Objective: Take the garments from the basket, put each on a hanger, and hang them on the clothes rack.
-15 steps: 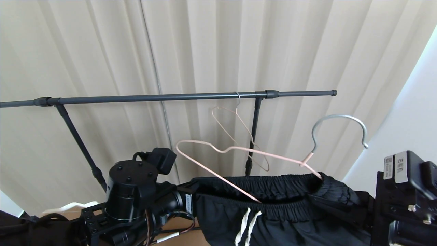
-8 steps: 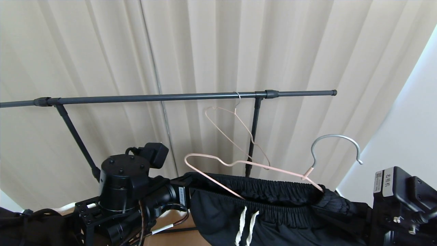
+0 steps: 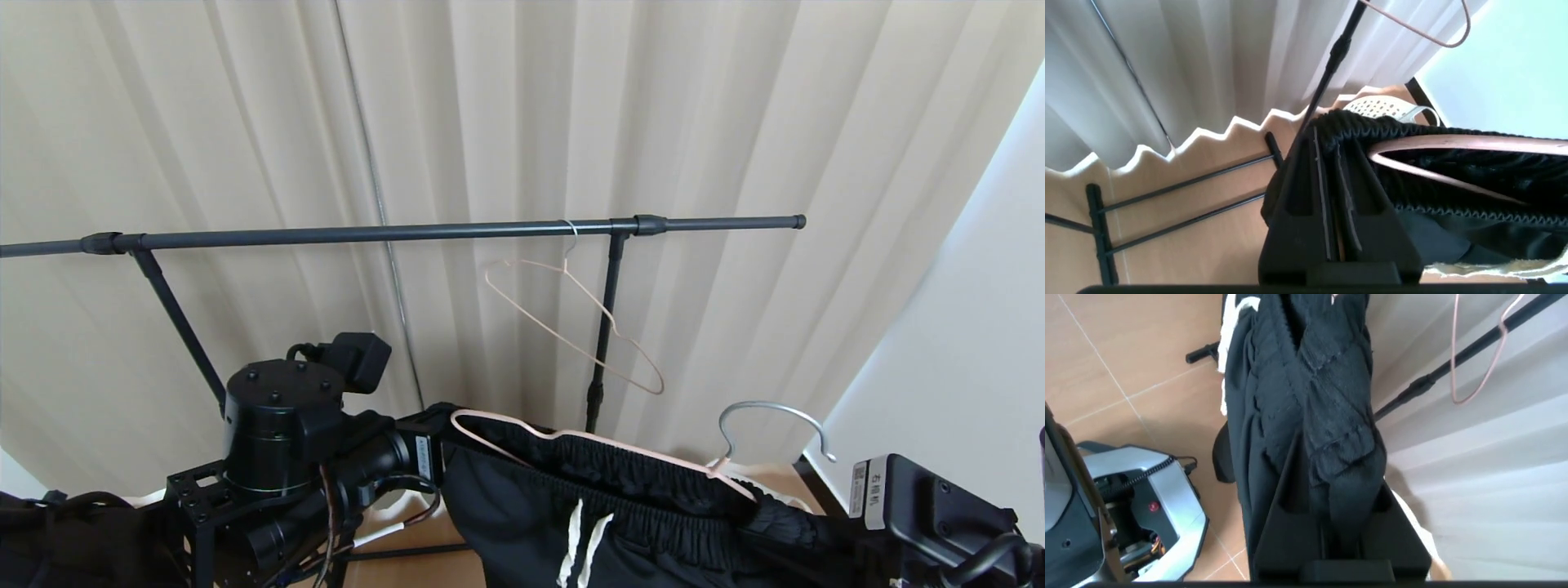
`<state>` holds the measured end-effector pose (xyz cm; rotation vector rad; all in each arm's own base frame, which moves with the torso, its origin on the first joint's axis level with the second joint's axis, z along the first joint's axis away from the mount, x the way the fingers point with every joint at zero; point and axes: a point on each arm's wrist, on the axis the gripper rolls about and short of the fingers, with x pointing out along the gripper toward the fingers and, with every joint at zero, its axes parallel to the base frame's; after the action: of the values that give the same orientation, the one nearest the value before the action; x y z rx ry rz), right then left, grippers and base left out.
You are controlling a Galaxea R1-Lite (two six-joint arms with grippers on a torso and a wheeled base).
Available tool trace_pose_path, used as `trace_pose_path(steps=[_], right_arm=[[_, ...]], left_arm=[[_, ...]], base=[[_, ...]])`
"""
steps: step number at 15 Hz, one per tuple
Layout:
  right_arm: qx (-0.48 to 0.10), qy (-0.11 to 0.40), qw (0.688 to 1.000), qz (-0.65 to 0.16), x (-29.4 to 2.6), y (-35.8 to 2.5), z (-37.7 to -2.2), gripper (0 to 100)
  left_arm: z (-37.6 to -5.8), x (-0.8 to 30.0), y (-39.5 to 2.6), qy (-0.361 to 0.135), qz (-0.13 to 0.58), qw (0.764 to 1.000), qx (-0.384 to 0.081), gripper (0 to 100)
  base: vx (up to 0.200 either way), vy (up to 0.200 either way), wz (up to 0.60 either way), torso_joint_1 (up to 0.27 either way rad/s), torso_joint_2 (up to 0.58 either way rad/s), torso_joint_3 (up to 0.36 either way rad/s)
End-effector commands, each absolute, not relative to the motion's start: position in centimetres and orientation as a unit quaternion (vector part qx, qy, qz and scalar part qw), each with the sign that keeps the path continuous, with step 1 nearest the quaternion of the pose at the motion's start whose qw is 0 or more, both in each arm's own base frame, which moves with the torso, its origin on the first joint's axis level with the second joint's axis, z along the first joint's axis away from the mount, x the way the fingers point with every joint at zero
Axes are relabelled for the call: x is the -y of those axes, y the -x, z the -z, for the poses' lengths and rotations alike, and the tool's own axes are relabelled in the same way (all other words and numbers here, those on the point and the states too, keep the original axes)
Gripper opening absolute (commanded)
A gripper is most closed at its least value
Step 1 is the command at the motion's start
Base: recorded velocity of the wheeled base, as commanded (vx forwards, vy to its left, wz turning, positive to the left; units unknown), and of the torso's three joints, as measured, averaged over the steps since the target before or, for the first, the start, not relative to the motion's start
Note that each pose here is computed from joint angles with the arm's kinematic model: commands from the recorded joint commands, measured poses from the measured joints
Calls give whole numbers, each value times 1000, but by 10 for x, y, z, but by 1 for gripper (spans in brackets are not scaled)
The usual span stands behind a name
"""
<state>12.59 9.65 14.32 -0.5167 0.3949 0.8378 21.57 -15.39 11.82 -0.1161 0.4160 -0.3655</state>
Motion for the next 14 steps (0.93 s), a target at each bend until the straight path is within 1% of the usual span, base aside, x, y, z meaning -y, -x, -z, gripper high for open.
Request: trace_pose_path(steps=[1,4,8,13,14], right_arm=[[-210,251,855,-402,-99,-129,-135,0],[-226,258,848,-403,-101,-132,-128,0],[-231,270,846,-398,-98,-134,-125,0],[-244,278,838,-401,-99,-136,-118,0],[-246,286,834,-402,-100,-137,-117,0]], left_arm=[[-120,153,-215,57,180,961,-202,0],[-124,151,-213,60,182,962,-195,0],[-125,148,-214,56,177,964,-191,0],[-133,146,-211,60,181,965,-178,0],[-133,147,-211,54,182,966,-176,0]], base=[[0,0,0,0,0,0],[0,0,0,0,0,0],[0,0,0,0,0,0],[0,0,0,0,0,0],[0,0,0,0,0,0]])
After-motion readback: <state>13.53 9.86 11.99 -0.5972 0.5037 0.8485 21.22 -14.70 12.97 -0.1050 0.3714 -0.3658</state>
